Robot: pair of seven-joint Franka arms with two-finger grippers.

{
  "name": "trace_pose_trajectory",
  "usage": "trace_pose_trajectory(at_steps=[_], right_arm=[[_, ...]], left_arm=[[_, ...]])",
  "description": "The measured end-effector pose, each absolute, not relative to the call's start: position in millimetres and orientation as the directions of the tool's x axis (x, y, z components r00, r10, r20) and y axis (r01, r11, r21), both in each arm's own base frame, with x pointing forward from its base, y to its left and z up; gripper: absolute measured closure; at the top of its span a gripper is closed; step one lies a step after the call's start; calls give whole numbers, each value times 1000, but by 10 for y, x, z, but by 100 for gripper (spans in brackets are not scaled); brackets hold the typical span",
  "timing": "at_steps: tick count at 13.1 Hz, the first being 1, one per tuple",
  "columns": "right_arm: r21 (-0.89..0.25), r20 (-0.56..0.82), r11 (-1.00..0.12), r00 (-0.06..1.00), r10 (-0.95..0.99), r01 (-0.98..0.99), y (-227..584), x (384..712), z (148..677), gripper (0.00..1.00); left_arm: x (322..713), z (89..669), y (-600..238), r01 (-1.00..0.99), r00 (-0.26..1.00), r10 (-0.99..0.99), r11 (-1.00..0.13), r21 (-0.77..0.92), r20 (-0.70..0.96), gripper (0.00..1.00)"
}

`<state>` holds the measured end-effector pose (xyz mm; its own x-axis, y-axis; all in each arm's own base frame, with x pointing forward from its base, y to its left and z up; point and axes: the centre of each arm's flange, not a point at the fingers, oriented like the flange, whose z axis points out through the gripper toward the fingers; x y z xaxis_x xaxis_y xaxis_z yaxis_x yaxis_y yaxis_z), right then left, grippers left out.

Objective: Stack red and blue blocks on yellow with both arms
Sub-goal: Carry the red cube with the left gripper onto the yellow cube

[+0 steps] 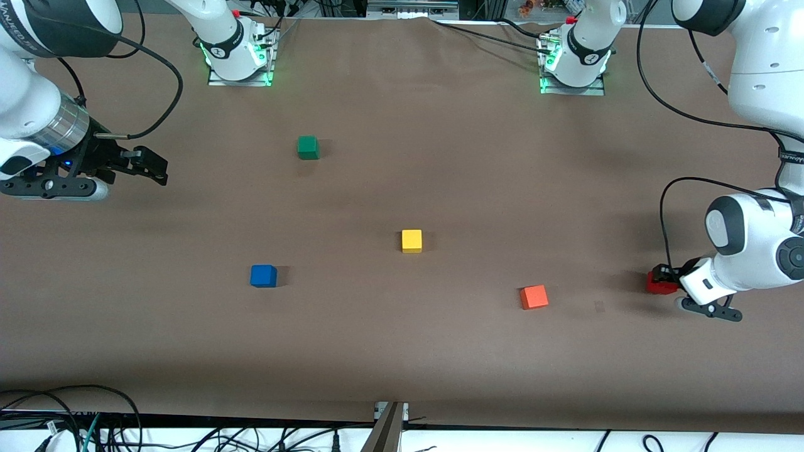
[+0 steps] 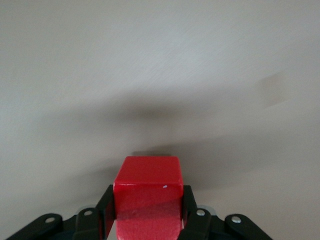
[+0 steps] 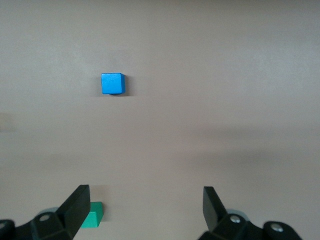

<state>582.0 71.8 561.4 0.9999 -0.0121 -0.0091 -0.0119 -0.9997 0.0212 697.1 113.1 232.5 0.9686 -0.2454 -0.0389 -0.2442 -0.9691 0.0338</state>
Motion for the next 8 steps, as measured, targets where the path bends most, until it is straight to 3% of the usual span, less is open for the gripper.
trace_pose_trajectory(at_steps=[5,8], right_arm=[[21,-6,-1000,1000,-13,-13,714,5823,5619,0],[17,21,-1000,1000,-15,-16,701,5853,5647,0]], left_arm=[[7088,3212,-568,-188,978,-198,-973,132,-64,44],[6916,3357,-1746,-130,986,-143,-982,135,-88,44]])
